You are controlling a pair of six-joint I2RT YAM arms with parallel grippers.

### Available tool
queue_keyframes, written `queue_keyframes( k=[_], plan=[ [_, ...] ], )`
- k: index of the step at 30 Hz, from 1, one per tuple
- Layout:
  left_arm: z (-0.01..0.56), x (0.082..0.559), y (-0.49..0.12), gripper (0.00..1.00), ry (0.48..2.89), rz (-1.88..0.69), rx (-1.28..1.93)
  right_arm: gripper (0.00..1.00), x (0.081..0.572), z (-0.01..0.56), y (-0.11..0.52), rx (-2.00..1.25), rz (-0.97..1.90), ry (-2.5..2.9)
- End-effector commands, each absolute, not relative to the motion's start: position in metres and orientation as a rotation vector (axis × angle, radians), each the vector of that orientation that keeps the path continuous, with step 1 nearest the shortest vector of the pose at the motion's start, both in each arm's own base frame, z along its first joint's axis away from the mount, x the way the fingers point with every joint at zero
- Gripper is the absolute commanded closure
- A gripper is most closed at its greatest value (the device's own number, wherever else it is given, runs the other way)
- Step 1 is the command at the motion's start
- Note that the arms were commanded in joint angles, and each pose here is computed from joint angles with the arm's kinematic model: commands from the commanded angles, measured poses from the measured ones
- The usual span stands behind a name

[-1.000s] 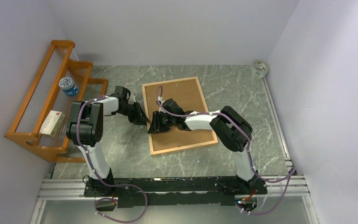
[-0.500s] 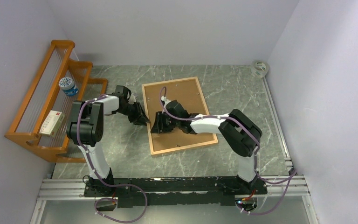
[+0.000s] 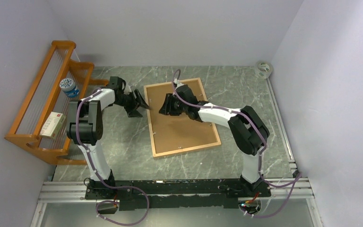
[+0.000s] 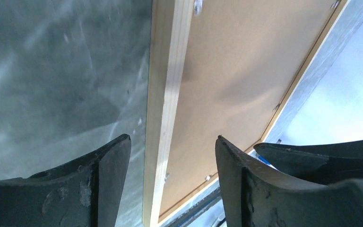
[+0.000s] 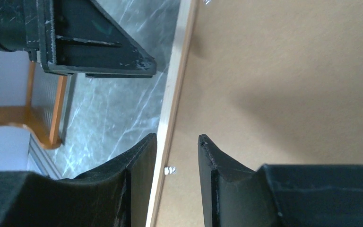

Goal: Put the photo into the frame
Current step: Install the photo frame at the center of the board.

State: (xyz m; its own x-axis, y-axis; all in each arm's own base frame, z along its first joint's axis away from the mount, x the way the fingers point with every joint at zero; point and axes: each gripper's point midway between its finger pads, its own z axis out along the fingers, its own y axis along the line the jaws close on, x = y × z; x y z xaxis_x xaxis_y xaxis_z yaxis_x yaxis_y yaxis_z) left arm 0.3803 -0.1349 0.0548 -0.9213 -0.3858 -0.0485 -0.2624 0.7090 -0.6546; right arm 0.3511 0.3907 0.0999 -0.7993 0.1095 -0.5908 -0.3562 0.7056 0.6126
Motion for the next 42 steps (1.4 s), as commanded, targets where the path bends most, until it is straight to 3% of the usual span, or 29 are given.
queue_keyframes(
  k=[1, 5, 14, 18, 28, 42],
  plan=[
    [0.063, 0.419, -0.127, 0.28, 2.657, -1.008, -0.503, 0.59, 0.382, 0.108, 0.384, -0.164, 0.987, 2.278],
    [0.058, 0.453, -0.124, 0.30, 2.622, -0.980, -0.481, 0.58, 0.397, 0.107, 0.388, -0.184, 1.025, 2.270],
    [0.038, 0.490, -0.124, 0.68, 2.598, -0.975, -0.459, 0.61, 0.435, 0.084, 0.411, -0.198, 1.076, 2.295],
    [0.028, 0.488, -0.127, 0.78, 2.621, -0.998, -0.439, 0.62, 0.448, 0.077, 0.424, -0.184, 1.114, 2.283],
    [0.010, 0.460, -0.151, 0.90, 2.697, -1.085, -0.343, 0.65, 0.481, 0.063, 0.432, -0.075, 1.109, 2.268],
    [-0.004, 0.455, -0.139, 0.92, 2.768, -0.951, -0.282, 0.64, 0.480, 0.042, 0.453, -0.129, 1.251, 2.332]
  ],
)
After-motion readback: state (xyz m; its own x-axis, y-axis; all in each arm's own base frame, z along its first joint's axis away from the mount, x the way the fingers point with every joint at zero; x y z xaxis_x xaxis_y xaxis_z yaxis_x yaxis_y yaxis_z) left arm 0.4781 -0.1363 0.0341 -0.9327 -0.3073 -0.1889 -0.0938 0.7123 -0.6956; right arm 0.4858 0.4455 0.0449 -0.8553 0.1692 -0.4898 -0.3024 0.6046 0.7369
